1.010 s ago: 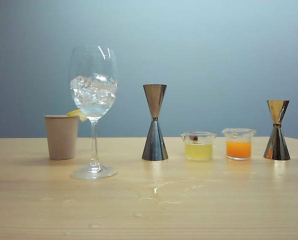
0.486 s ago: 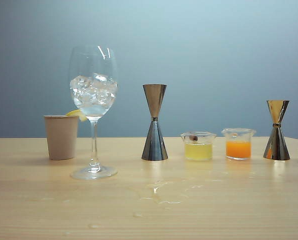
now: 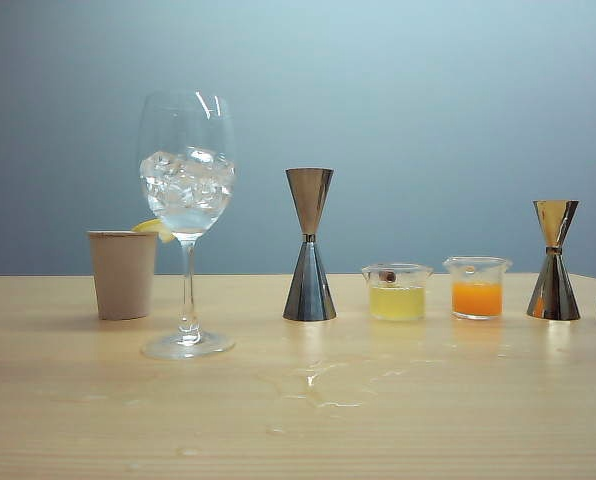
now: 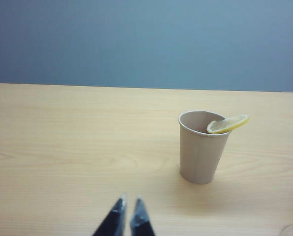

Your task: Pick up the ice scoop on the desk filled with ice cubes, pour the ice into the goblet, and finally put the scoop back on the table.

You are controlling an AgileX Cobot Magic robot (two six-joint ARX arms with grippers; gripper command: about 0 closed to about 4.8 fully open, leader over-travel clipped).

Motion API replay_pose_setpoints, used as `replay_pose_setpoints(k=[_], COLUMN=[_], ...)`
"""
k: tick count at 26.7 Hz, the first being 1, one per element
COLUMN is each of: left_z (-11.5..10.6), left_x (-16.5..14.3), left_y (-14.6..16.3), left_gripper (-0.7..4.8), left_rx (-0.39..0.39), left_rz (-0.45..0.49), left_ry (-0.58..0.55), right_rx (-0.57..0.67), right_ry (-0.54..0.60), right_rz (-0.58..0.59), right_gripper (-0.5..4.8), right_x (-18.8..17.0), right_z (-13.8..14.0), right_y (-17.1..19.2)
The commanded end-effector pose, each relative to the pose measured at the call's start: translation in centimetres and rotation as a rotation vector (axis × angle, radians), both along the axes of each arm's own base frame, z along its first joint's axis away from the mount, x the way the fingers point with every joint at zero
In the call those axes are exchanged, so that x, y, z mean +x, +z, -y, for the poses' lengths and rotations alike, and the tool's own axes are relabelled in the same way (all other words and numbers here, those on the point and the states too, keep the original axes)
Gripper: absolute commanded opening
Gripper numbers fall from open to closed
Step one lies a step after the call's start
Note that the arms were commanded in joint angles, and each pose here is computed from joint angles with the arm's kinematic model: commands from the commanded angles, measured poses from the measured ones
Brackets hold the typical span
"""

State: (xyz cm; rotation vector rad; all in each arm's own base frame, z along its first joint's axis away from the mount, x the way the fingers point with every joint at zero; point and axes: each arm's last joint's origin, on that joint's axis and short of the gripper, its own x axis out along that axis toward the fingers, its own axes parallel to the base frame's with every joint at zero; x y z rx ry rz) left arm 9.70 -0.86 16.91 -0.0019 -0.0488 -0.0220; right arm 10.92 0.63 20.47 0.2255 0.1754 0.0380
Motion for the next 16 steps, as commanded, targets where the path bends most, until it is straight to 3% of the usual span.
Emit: replay_pose_setpoints(k=[1,16], left_z=[0.04,0.04], left_x=[-0.03,-0.03], left_y=[0.25,0.25], left_gripper=[0.22,0.22], left_rx=[-0.005,-0.005], left_rz=[0.016,0.016], left_ry=[-0.013,-0.013], right_rx=[0.003,0.002], right_ry=[-0.002,-0.013], right_rz=[0.017,0.038], right_gripper=[-0.05,-0.05], right_x=[-0.02,-0.08], right_z=[0.01,0.07], right_y=[0.28,0.01])
